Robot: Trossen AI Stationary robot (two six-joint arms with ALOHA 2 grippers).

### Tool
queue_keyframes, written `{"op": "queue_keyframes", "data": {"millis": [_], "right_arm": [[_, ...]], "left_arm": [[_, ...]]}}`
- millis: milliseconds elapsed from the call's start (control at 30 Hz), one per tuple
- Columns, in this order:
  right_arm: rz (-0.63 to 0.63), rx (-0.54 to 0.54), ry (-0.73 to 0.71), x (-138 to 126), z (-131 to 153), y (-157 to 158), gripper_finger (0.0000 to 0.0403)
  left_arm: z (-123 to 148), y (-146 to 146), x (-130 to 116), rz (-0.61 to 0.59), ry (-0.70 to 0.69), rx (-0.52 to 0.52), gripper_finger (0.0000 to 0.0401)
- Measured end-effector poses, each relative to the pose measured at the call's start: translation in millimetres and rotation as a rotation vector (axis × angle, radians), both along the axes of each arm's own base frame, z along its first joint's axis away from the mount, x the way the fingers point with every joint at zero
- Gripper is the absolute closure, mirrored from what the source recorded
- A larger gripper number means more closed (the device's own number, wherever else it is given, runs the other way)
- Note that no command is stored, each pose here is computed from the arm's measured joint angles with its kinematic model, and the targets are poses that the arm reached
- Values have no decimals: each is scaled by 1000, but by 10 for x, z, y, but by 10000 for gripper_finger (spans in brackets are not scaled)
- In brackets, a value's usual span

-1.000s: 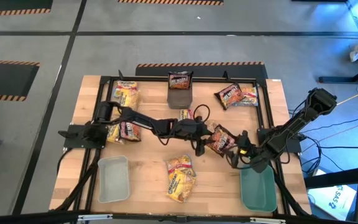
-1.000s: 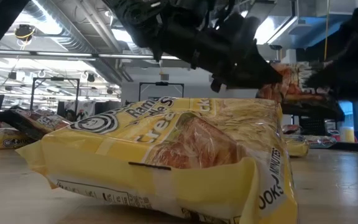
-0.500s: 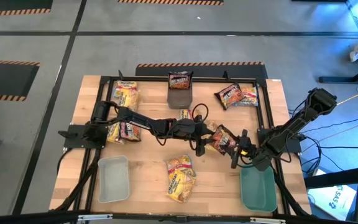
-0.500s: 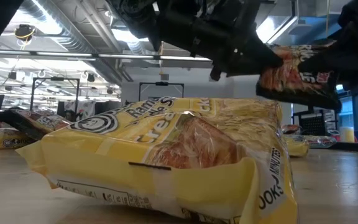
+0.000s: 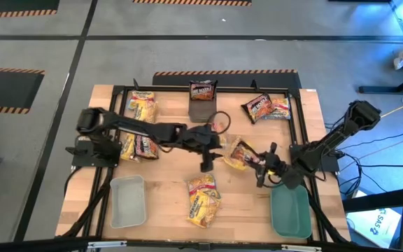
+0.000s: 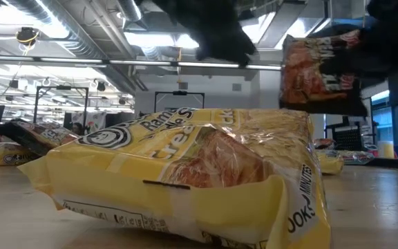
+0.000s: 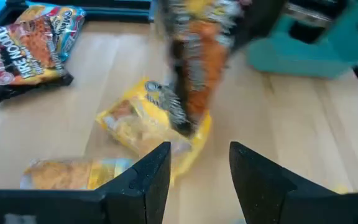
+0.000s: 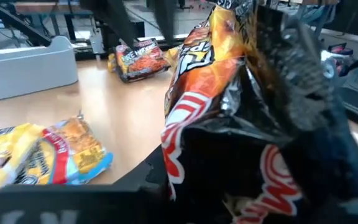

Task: Sort Maruchan noodles
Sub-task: Put the bottom right black noodle pack into the black bin

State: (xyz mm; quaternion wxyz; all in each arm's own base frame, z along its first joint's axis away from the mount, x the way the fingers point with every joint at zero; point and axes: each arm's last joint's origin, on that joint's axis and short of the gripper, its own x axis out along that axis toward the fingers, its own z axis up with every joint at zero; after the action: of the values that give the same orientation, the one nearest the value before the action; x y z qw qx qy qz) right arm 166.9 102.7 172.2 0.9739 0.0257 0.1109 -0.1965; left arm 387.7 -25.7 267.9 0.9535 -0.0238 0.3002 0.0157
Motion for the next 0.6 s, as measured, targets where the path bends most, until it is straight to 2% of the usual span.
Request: {"op": "queue_keyframes", "data": {"millis": [133,200,433,600], "right_arm": [[51,-49,49,200,140,-127,314],[78,-82,62,311,246,-204,314],[120,-172,194,712,745,-655,311],[125,-235,287,1003,1130,-1126,312]], "left_arm": [[39,-67,-355,-14,-19,29,245],[16,-74,-528,-9,-79,36,245],[-327,-47,-1044,-18,-236,17,245],[-555,38,-1286,31,-235,45,245]]}}
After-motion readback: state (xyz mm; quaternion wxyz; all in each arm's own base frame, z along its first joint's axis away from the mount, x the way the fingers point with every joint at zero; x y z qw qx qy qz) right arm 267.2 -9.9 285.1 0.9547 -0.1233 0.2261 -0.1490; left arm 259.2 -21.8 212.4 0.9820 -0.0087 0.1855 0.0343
